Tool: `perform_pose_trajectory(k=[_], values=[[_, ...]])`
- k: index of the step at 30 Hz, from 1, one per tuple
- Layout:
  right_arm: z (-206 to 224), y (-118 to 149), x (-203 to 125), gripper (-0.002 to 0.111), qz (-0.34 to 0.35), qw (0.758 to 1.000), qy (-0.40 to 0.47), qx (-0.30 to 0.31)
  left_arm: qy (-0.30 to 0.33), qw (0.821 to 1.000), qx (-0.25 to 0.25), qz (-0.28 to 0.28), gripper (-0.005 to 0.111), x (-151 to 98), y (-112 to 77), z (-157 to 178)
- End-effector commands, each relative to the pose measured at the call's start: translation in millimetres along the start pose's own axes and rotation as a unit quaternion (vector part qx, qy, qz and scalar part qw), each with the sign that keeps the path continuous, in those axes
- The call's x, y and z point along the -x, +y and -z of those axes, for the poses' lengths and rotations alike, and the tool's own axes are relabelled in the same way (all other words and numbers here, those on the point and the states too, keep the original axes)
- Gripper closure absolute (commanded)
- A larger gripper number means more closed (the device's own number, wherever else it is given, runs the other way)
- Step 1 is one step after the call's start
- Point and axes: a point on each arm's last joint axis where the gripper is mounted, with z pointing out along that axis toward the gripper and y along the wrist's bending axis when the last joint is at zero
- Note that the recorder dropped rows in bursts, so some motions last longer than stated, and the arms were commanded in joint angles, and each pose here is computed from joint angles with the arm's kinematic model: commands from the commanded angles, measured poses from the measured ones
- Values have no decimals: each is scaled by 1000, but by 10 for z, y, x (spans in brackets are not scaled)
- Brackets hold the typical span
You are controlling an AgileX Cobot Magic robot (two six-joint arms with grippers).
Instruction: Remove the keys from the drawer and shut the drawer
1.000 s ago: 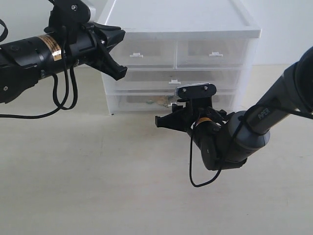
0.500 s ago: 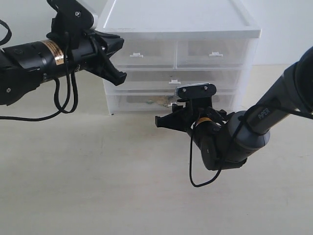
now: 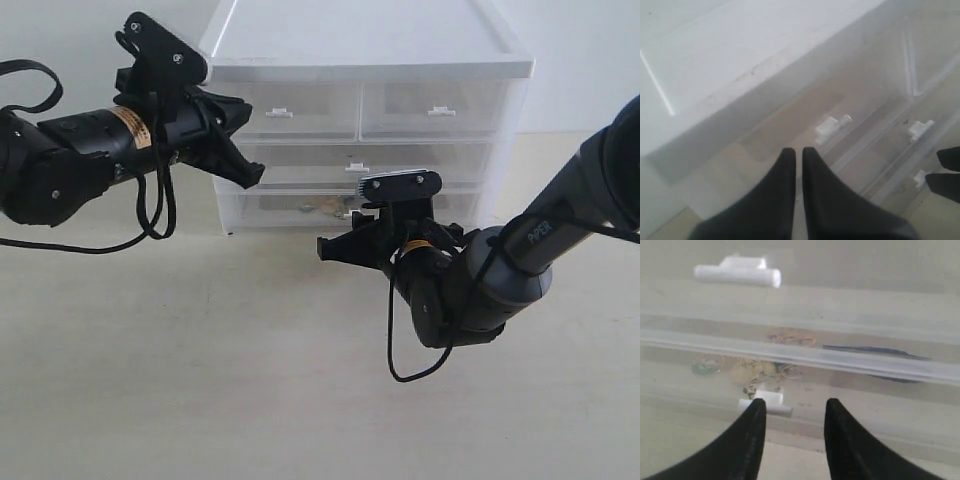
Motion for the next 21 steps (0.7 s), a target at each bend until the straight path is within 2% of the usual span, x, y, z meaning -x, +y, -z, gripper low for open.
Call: perform_pose_trajectory(k=[1,5,10,21], values=[[-5,9,14,83,9,1000,-7,3,-21,1000,13,5,103,92,49,-36],[-2,18,21,109,11,1000,-8,5,-18,1000,14,5,103,110,61,-49],[15,31,59,108,34,999,7,8,-19,1000,14,5,103,116,64,-51],[91,78,173,108,37,997,64,24,-16,1000,14,5,103,110,63,-51]])
